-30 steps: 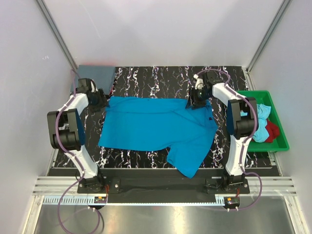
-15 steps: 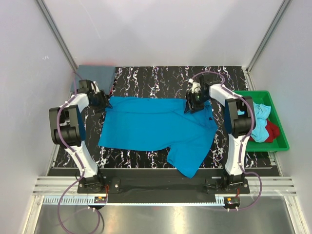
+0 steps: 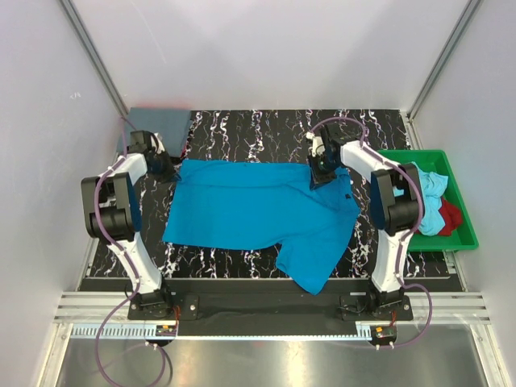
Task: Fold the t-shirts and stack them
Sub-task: Fold the tshirt
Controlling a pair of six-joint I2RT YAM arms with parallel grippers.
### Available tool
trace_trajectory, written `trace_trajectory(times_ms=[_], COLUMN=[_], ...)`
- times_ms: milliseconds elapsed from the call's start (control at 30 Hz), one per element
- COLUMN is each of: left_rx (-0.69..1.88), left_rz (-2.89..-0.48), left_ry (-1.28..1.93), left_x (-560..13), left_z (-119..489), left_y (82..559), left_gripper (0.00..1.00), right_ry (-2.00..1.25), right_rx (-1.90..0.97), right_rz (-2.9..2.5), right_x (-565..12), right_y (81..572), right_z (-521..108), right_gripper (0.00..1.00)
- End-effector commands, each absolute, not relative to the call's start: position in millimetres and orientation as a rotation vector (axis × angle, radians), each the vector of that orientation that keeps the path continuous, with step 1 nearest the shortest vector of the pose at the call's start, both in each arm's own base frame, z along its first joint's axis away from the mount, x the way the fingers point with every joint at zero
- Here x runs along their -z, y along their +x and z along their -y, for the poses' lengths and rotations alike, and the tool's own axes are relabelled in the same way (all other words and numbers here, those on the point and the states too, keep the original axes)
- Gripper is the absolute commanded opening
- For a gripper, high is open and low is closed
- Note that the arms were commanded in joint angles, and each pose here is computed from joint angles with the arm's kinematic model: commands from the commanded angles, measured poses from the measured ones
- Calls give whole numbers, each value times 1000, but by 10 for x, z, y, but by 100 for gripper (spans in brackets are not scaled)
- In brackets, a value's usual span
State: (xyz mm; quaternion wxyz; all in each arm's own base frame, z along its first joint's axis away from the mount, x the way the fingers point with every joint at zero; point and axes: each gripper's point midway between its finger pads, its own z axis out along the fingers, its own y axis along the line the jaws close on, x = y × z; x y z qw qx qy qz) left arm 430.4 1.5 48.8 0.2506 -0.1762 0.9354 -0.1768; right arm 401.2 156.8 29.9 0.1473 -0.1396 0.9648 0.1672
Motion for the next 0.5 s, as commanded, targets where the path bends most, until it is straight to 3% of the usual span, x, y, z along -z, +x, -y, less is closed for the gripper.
trace_trajectory(times_ms=[0,467], left_rx=[438,246], left_rz=[-2526,-2588], left_ry=[-480,-524], left_x=[-519,-385], left_z=[-89,-337], left_y=[4439,4370], left_gripper=[0,0], right_ry=[-422,-475], right_rx=[-351,-14], right_rz=[-2672,-2735], right_x=[-828,-789], right_y=[3984,3619], right_z=[-1544,-1229], right_gripper=[0,0])
